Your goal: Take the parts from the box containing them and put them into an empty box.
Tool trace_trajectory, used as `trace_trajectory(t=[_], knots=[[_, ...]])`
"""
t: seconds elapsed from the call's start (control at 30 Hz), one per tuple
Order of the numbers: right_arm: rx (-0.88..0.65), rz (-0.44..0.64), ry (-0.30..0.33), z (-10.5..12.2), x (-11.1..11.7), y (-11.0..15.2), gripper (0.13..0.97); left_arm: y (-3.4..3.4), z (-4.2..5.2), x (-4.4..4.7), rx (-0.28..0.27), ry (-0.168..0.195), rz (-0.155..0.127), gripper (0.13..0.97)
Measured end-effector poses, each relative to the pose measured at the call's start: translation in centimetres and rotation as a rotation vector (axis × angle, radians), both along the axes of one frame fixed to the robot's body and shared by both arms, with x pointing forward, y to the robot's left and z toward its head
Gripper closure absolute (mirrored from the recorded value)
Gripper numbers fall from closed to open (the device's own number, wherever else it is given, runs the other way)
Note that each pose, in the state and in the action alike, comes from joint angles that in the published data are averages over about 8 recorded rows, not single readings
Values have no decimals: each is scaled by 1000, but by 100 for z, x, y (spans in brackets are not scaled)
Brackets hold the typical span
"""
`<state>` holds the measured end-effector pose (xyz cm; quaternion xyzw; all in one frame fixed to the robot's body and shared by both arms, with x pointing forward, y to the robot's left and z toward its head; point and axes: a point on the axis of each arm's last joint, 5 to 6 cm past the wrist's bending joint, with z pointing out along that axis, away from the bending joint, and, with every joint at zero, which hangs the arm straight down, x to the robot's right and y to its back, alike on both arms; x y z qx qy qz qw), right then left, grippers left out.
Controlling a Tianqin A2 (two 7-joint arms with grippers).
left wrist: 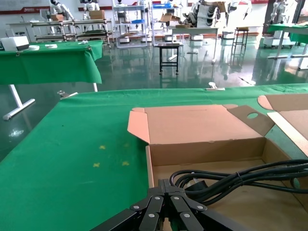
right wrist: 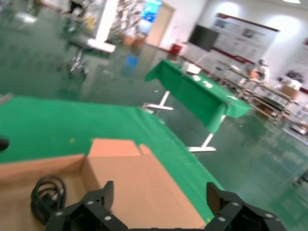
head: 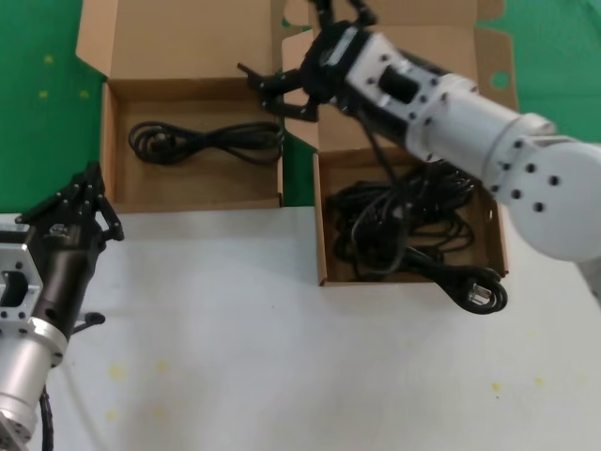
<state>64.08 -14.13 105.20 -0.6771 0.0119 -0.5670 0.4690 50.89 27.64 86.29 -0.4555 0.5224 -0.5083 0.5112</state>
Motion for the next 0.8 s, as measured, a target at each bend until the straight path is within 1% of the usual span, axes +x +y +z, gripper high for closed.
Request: trace_trajectory(t=[0.2,0.23,0.37,0.5,0.63,0.8], knots=[[111,-23,29,88,-304,-336,381,0,0,0,0,0,0,953],[126,-27,33,92,-363,-394,381,0,0,0,0,0,0,953],[171,-43,46,62,-594,-609,306,0,0,0,0,0,0,953],[195,-58,60,-17,-776,-760,232,0,0,0,0,0,0,953],[211,-73,76,-133,-889,-851,232,0,0,0,0,0,0,953],[221,-83,89,-248,-943,-900,180,0,0,0,0,0,0,950]])
